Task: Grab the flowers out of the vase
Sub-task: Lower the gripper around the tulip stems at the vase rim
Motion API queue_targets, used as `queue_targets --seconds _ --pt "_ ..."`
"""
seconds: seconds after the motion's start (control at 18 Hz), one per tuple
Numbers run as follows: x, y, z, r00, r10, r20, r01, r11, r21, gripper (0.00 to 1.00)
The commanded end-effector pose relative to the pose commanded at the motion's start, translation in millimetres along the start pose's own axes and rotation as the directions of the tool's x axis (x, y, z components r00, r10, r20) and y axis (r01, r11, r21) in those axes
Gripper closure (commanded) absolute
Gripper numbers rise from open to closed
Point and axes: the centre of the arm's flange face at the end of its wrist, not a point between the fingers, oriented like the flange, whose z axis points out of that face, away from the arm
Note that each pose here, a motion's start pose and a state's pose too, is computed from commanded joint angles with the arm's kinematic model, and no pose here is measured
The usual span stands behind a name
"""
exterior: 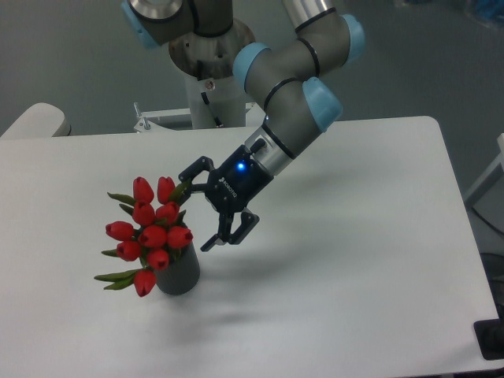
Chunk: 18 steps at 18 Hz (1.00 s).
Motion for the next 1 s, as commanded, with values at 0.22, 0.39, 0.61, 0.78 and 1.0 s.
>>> queue_targets --seconds 0.22,0.39,0.61,0.78,1.0 --pt "3 -7 15 1.000 0.010 -0.022 -0.010 1.000 0.004 0.00" --pt "5 -3 29 0.999 0.018 -0.039 -0.018 1.000 0.003 0.00" --pt "9 -3 38 0.998 0.020 -0.056 -0.020 1.000 0.002 0.00" --pt "8 -4 41 0.998 0.019 -0.062 -0.018 1.000 0.015 0.00" --pt "5 -5 38 0.998 0.014 -0.062 -0.011 0.999 0.052 0.14"
